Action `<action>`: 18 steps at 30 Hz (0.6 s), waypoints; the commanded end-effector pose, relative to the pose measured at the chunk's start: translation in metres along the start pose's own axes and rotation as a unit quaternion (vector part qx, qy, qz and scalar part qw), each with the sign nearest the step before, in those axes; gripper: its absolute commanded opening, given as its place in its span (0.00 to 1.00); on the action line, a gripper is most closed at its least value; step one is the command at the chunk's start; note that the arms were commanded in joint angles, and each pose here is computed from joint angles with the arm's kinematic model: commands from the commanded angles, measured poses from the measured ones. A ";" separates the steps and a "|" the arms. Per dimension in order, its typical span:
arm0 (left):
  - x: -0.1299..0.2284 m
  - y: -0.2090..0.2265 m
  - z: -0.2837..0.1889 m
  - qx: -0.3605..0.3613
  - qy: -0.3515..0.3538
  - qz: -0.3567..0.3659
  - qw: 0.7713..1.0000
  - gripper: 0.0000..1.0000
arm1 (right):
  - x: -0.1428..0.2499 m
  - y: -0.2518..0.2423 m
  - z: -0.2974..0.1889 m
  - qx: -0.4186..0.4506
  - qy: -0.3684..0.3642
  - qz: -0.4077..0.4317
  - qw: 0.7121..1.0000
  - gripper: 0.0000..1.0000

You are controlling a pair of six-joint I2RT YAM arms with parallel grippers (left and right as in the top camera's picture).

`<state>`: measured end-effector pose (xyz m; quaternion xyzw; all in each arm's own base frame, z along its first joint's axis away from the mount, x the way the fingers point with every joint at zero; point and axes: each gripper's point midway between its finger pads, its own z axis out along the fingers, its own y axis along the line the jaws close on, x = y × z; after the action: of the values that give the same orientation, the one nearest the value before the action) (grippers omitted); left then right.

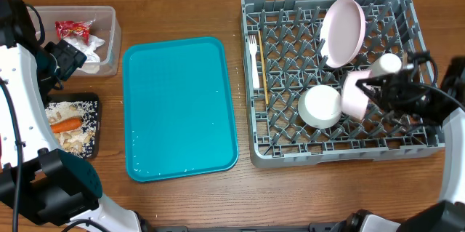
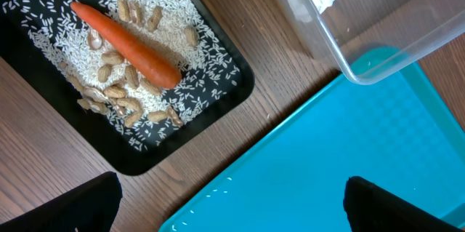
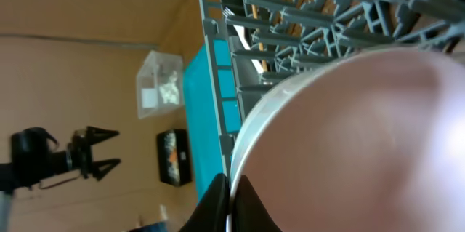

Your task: Sort waste into correct bins and load items into the dishwasher rack

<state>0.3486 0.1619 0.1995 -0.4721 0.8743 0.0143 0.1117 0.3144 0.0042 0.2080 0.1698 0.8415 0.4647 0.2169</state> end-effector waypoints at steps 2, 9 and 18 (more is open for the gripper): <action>-0.002 0.001 -0.006 0.000 -0.011 -0.006 1.000 1.00 | 0.005 0.017 0.000 -0.108 -0.007 -0.032 0.994 0.04; -0.002 0.001 -0.006 0.000 -0.011 -0.006 1.000 1.00 | 0.000 0.036 -0.005 -0.167 -0.015 -0.061 0.984 0.04; -0.002 0.001 -0.006 0.000 -0.011 -0.006 1.000 1.00 | 0.006 0.005 0.008 -0.117 -0.002 -0.028 0.993 0.04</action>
<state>0.3486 0.1619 0.1995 -0.4722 0.8743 0.0143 0.1117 0.3151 0.0153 0.2192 0.1157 0.7847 0.5513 0.2587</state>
